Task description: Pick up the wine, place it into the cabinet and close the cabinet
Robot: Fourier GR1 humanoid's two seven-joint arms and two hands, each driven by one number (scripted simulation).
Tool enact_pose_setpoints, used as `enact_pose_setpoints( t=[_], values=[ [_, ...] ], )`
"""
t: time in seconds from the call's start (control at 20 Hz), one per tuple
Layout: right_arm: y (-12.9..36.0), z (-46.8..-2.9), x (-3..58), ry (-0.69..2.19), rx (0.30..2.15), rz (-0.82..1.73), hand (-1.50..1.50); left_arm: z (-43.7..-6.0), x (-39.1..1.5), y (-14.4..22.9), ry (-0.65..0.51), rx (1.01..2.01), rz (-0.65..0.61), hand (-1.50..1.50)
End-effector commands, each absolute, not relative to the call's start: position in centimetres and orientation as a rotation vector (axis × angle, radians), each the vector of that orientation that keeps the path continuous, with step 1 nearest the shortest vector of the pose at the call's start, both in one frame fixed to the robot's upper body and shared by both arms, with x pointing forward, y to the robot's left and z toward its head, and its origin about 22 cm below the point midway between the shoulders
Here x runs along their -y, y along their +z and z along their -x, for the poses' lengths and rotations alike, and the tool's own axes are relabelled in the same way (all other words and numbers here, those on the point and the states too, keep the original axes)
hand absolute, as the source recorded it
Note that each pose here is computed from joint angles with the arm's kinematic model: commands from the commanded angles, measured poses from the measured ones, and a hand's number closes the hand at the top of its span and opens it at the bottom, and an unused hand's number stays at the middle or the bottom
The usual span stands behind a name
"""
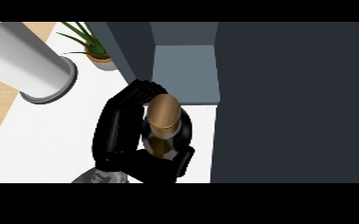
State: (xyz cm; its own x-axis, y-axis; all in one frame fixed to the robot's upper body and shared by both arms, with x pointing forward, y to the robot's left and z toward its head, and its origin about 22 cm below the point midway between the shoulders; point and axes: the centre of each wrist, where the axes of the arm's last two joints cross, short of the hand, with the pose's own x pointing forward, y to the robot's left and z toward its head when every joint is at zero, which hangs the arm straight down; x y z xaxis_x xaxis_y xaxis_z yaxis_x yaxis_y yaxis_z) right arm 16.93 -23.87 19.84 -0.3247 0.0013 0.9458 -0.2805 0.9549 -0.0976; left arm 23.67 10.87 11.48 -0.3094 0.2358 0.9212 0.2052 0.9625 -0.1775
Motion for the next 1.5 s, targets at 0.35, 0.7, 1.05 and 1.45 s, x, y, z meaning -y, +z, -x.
enact_pose_setpoints(
  t=[0.35, 0.7, 1.05, 1.45],
  values=[
    [21.6, -13.4, 23.4, 0.293, 1.919, -0.277, -1.50, -25.4, -6.5, 14.0, 0.064, 1.908, 0.241, 1.50],
    [19.6, -14.7, 24.7, 0.303, 1.919, -0.261, -1.50, -28.3, -5.2, 12.5, 0.051, 1.928, 0.155, 1.50],
    [21.9, -13.9, 23.9, 0.318, 1.932, -0.256, -1.50, -28.6, -4.7, 12.7, 0.099, 1.910, 0.157, 1.50],
    [21.4, -14.4, 24.9, 0.292, 1.955, -0.276, -1.50, -29.1, -5.0, 8.6, 0.179, 1.895, 0.163, 1.50]
  ],
)
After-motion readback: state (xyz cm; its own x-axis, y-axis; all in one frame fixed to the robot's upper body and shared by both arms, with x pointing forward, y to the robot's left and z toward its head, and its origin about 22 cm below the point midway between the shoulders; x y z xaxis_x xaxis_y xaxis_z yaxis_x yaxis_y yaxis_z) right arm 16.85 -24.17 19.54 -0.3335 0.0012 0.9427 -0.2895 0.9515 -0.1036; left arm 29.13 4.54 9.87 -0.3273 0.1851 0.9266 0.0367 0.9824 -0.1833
